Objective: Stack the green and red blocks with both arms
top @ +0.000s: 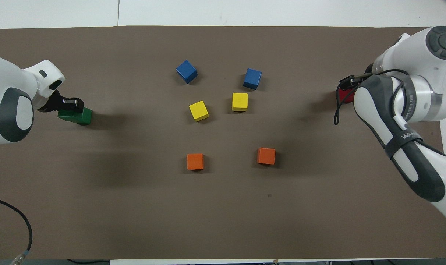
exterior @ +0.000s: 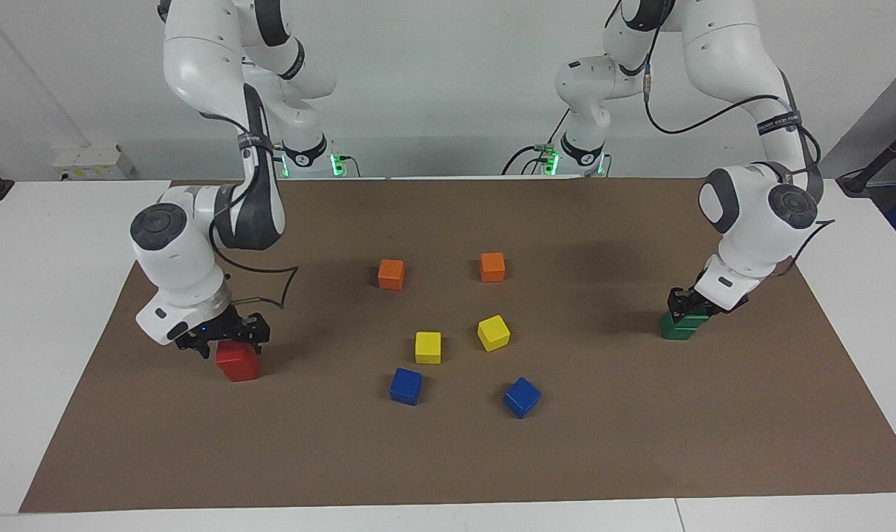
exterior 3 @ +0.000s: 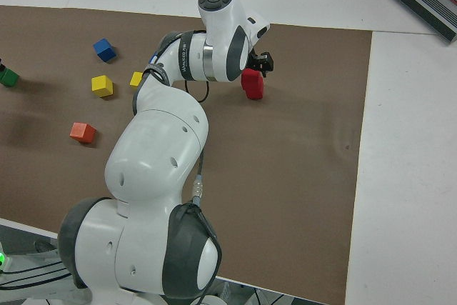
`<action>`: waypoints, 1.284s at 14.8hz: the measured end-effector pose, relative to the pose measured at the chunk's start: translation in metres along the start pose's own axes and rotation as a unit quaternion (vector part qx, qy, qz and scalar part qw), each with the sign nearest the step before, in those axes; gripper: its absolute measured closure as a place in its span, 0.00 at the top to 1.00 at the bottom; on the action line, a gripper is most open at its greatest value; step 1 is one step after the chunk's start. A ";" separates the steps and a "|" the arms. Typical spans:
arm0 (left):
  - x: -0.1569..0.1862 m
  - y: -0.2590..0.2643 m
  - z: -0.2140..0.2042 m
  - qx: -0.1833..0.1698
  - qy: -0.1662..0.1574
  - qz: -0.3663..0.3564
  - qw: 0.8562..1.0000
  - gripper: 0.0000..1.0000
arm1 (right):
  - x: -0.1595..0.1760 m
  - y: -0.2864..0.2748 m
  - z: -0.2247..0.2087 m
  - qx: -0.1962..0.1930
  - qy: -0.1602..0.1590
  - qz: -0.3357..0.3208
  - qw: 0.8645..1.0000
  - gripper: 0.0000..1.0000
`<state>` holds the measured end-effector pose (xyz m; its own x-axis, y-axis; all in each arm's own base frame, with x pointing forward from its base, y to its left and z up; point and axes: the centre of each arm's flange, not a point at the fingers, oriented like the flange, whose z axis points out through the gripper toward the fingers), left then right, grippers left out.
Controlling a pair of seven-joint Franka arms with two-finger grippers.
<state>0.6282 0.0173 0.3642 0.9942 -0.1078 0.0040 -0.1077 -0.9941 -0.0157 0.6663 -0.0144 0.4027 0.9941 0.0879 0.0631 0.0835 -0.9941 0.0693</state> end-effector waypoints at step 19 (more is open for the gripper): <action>-0.010 0.005 -0.053 0.003 -0.010 0.006 1.000 1.00 | -0.110 0.009 -0.228 0.020 -0.081 0.014 0.996 1.00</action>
<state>0.6173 0.0125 0.4167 0.9928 -0.1184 -0.0168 -0.1188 -0.9927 -0.0215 0.5419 -0.0185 0.6239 0.9938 0.0523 -0.0983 0.0556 -0.9980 0.0307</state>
